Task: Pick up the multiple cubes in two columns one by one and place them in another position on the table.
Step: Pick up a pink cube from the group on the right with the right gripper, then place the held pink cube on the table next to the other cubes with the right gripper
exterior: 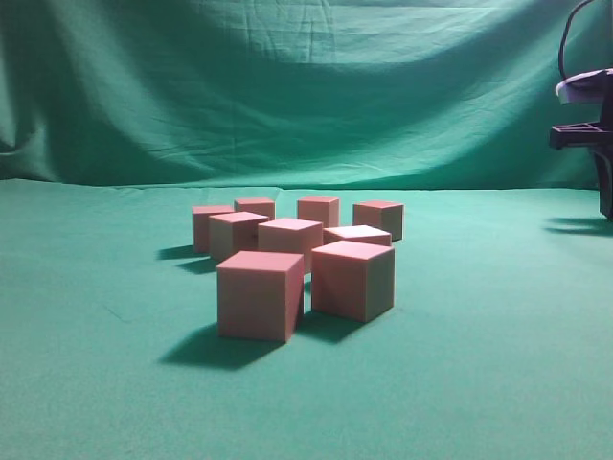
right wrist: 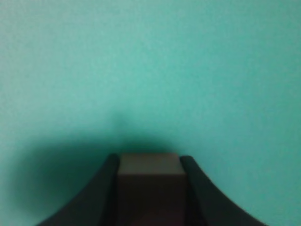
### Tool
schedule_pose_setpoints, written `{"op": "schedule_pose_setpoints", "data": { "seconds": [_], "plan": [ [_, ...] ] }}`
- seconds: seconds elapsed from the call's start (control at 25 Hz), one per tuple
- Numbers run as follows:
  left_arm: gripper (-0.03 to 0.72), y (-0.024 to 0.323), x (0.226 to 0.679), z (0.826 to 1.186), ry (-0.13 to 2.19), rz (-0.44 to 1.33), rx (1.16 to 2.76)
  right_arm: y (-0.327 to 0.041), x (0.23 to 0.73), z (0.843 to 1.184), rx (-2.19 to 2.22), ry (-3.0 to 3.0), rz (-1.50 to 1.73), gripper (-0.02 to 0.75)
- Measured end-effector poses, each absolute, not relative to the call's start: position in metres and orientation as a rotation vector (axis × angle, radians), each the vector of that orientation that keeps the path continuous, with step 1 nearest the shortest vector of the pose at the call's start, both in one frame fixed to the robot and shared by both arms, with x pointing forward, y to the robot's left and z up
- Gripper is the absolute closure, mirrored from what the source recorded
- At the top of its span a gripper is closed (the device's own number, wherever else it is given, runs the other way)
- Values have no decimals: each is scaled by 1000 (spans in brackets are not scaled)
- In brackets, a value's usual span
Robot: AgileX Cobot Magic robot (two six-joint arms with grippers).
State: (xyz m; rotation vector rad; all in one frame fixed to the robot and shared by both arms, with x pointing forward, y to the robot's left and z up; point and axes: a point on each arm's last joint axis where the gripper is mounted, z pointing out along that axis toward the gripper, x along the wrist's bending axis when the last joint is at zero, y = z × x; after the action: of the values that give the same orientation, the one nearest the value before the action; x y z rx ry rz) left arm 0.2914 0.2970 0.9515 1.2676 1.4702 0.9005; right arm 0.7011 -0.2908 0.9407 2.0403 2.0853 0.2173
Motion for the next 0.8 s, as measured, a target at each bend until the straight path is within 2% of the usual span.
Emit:
{"op": "schedule_pose_setpoints", "data": {
  "seconds": [0.16,0.36,0.6,0.8],
  "plan": [
    [688,297,291,952,1470,901,1268,-290,704,963,2056,2077,235,485],
    [688,297,291,952,1470,901,1268,-274,691,1035,1993,2078,299,485],
    [688,297,291,952,1470,901,1268,-222,650,1108,1823,2153,423,485],
    [688,297,291,952,1470,901,1268,-180,602,1150,1684,2234,571,485]
  ]
}}
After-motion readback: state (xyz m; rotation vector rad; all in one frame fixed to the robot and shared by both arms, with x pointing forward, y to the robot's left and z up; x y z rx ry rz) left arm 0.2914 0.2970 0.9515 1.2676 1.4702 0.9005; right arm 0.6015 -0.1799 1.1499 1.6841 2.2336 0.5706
